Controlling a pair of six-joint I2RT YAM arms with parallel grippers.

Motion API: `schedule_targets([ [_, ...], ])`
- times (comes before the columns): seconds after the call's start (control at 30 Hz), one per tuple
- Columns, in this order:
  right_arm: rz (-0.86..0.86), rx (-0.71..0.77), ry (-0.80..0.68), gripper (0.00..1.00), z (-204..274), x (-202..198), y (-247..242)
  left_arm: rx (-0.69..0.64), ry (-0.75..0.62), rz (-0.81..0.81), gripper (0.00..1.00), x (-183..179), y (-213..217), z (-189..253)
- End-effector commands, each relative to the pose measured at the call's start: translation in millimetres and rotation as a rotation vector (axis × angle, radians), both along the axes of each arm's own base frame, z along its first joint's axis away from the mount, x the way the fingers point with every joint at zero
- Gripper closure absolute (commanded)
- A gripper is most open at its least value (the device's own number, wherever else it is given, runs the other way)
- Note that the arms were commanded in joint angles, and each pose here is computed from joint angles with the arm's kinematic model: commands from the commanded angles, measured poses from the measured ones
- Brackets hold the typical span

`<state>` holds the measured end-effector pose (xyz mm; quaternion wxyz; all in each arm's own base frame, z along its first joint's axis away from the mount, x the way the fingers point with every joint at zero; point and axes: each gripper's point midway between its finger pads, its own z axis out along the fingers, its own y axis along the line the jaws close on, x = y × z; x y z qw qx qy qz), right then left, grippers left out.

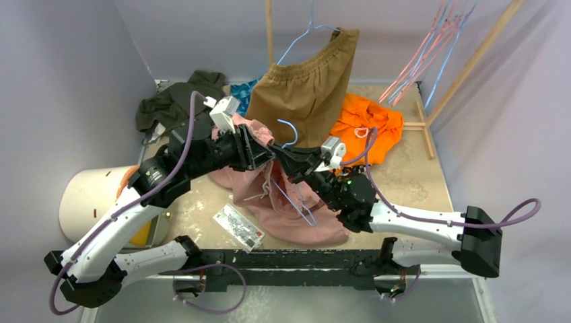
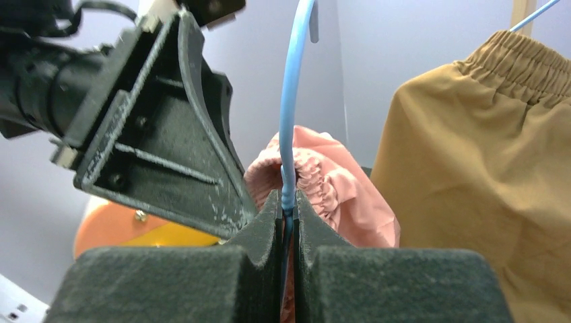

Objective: Place the shorts on the hanger
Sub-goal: Hang the shorts on the hanger.

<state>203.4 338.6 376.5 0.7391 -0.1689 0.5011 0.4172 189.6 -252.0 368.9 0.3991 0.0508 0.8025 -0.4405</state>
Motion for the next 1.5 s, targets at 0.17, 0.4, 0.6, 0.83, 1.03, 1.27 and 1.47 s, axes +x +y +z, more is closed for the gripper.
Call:
schedule_targets([
  [0.17,0.053,0.335,-0.077,1.00,67.4,-16.6,-41.6,0.035,-0.023,0.025,0.52,-8.6,16.0,-4.2],
  [0.4,0.075,0.365,-0.102,1.00,81.5,-24.1,-48.4,0.036,-0.057,0.030,0.36,-16.8,28.0,6.0],
  [0.6,0.079,0.354,-0.130,1.00,88.3,-30.6,-55.9,0.043,-0.144,0.046,0.28,-26.8,48.7,29.6],
  [0.83,0.103,0.362,-0.155,1.00,99.2,-44.7,-72.8,0.012,-0.314,0.016,0.25,-44.6,67.0,77.4],
  [1.03,0.165,0.267,-0.167,1.00,99.3,-65.6,-82.5,0.009,-0.596,0.029,0.26,-56.3,92.1,131.1],
  [1.27,0.193,0.203,-0.127,1.00,88.5,-81.3,-104.8,-0.077,-0.877,-0.121,0.30,-73.5,69.9,167.9],
  [1.47,0.173,0.227,-0.075,1.00,79.1,-83.3,-124.2,-0.085,-0.745,-0.207,0.43,-51.7,28.6,139.7],
])
